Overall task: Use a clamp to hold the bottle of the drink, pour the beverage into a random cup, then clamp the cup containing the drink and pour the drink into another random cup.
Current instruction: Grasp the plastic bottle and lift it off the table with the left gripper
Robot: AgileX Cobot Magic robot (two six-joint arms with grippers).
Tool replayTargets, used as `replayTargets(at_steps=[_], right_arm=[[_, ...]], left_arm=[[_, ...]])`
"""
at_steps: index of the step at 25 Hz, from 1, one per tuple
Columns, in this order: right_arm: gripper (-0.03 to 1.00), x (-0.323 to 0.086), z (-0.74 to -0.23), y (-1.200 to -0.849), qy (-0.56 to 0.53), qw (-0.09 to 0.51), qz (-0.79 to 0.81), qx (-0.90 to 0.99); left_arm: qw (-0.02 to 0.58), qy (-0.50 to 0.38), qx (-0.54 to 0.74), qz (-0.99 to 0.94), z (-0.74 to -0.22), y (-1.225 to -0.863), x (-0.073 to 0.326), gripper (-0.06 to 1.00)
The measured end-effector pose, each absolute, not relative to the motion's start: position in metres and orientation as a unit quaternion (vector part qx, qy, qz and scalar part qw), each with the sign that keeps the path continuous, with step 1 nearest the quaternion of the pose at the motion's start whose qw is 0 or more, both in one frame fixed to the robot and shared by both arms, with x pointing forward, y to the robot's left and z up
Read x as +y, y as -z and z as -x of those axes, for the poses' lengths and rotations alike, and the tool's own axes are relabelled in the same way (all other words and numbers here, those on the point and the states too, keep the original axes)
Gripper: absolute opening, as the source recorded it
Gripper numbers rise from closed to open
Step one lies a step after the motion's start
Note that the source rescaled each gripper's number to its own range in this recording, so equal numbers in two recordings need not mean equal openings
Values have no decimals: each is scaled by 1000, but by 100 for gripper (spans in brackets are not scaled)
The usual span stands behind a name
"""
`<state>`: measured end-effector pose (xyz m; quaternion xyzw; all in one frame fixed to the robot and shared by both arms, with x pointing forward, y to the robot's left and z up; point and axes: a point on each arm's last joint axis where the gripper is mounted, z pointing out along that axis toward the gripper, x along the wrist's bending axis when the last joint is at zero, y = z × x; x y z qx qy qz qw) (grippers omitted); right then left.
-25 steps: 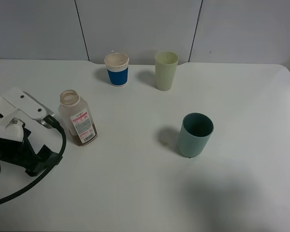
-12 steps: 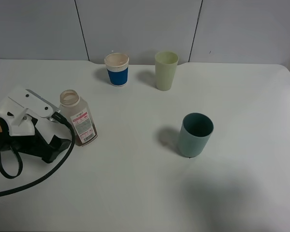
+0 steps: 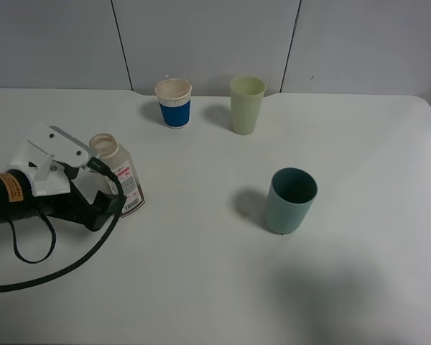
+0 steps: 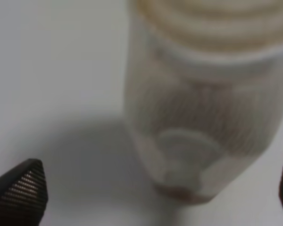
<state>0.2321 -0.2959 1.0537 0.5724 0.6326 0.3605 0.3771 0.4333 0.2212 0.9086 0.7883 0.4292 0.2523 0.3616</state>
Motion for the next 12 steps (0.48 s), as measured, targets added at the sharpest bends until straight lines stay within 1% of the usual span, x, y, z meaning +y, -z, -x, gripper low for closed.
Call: replayTargets(at_steps=[12], right_arm=[[100,-296,-232,-1054,-361,377,-572,633]], left_arm=[[411,-224,390,-793,-441,-883,206,100]])
